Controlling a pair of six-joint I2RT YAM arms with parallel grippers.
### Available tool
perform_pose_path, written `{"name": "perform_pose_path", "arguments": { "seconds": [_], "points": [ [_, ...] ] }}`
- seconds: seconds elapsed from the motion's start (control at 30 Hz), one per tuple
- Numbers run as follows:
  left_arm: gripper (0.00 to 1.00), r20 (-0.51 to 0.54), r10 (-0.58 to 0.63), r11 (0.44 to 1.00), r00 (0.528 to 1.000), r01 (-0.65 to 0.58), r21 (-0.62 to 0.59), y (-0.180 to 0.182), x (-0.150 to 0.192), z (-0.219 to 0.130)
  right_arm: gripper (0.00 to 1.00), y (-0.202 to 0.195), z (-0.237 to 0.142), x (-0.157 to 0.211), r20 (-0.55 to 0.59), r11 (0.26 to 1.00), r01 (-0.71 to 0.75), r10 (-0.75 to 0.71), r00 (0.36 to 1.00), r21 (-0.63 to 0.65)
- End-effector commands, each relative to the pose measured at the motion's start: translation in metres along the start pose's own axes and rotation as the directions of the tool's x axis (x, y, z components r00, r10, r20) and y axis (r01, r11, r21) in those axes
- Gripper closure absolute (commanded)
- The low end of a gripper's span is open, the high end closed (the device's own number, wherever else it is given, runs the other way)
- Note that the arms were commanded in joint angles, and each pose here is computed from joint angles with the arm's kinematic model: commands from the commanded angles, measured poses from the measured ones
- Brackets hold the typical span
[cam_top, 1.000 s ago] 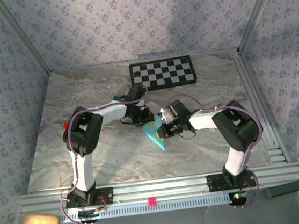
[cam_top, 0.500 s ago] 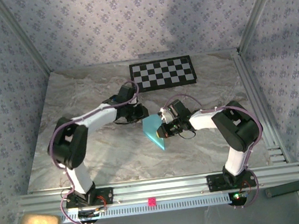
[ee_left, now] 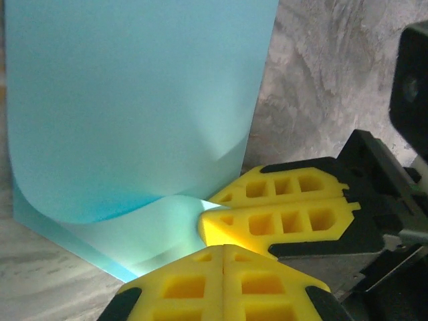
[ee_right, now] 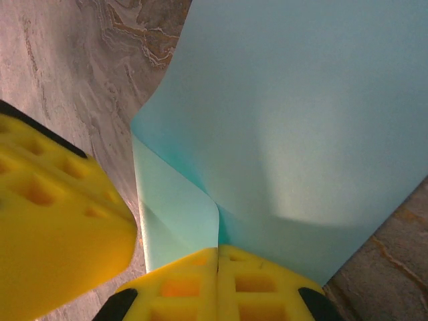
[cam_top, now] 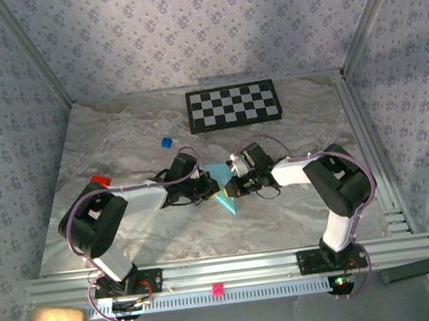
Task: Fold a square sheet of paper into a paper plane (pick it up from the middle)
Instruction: Third fold the triangle at the center of the table.
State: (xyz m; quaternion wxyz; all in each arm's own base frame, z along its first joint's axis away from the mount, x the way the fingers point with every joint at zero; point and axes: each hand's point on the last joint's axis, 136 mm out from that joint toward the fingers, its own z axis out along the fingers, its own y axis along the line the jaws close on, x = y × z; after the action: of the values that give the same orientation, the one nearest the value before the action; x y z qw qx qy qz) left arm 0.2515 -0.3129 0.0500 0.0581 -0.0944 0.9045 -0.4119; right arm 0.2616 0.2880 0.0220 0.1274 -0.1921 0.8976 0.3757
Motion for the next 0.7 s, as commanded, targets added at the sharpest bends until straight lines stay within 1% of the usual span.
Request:
{"name": "perform_pose_path", "arguments": {
  "seconds": [0.0,0.07,0.17,0.27,0.67],
  "points": [
    [1.0,0.014,-0.008,0.997,1.0,0.007,0.075,-0.014,-0.002,0.006,1.0,-0.013,0.004,0.007,-0.023,0.998,-0.039,0.04,0.999,0.042],
    [1.0,0.005,-0.007,0.997,1.0,0.007,0.081,-0.014,0.001,0.009,1.0,-0.012,0.004,0.006,-0.022,0.999,-0.039,0.04,0.999,0.038],
    [1.0,-0.01,-0.019,1.0,1.0,0.019,0.025,0.0,0.005,0.014,1.0,-0.011,0.004,0.006,-0.024,0.999,-0.039,0.04,0.999,0.036],
    [1.0,-0.016,-0.032,0.999,0.999,0.032,0.008,0.008,0.008,0.016,1.0,-0.011,0.004,0.007,-0.025,0.999,-0.04,0.041,0.999,0.036],
    [1.0,-0.001,-0.023,0.998,1.0,0.023,-0.05,0.027,0.008,0.02,1.0,-0.012,0.004,0.007,-0.023,0.998,-0.041,0.042,0.999,0.04]
  ]
}}
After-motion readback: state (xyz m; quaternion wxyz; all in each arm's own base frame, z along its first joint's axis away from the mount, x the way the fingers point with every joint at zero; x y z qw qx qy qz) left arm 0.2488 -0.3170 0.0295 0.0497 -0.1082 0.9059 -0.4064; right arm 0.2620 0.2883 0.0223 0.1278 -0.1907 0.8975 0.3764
